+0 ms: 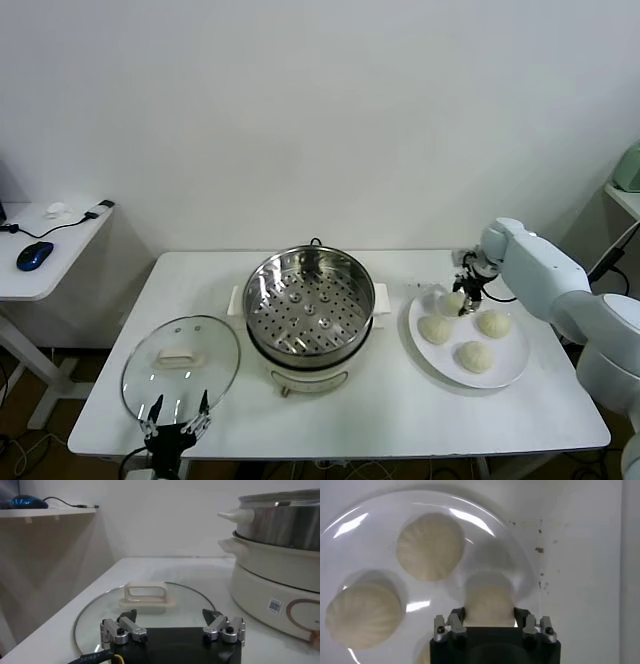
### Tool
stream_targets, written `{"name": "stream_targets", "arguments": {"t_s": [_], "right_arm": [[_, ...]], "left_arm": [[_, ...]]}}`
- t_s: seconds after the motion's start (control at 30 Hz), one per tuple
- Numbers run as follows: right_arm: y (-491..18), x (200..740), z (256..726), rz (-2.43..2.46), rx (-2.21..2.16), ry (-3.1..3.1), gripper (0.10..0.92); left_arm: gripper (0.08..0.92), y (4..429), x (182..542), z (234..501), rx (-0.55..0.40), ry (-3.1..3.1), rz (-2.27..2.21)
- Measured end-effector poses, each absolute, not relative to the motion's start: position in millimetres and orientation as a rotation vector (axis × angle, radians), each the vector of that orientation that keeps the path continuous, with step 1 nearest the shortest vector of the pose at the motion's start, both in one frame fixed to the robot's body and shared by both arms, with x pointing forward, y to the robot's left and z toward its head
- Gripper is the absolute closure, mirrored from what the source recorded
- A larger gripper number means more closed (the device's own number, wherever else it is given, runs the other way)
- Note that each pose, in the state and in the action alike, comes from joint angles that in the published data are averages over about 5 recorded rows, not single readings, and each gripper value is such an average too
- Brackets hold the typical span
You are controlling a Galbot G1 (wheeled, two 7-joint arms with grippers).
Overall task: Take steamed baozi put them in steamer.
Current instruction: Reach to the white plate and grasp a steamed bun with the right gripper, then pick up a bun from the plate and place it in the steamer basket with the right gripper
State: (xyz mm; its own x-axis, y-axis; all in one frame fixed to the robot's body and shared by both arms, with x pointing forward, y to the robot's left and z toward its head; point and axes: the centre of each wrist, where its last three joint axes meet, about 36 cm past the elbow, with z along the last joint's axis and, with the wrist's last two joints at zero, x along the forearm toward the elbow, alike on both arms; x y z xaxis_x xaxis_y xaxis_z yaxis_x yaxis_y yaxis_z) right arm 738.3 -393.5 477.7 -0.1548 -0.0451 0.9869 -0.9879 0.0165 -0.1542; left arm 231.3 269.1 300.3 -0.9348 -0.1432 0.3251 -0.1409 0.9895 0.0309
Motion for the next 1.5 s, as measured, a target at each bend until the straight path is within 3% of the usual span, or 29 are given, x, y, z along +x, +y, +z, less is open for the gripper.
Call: {"name": "stream_targets", "arguments": {"t_s": [0.27, 0.5, 0.63, 0.9, 1.5], "right_arm": [[-347, 758, 590, 1.457, 1.271, -1.394, 0.378], [-234, 746, 710, 1.741, 1.547, -1.286, 0.378], [-161, 723, 740, 1.913, 1.742, -1.103, 0.377], [-80, 690, 729, 2.162, 2.016, -0.663, 0.377], [-35, 709, 618, 2.320, 2.164, -0.320, 0.377]], "left_arm": [[0.177, 267, 233, 303, 0.203, -2.813, -0.004], [0.177, 263, 234, 304, 0.194, -2.814, 0.002], [0.177, 262, 235, 302, 0.199, -2.812, 0.002], [0.177, 265, 237, 303, 0.207, -2.814, -0.008], [0.177, 260, 236, 297, 0.190, -2.807, -0.010]]}}
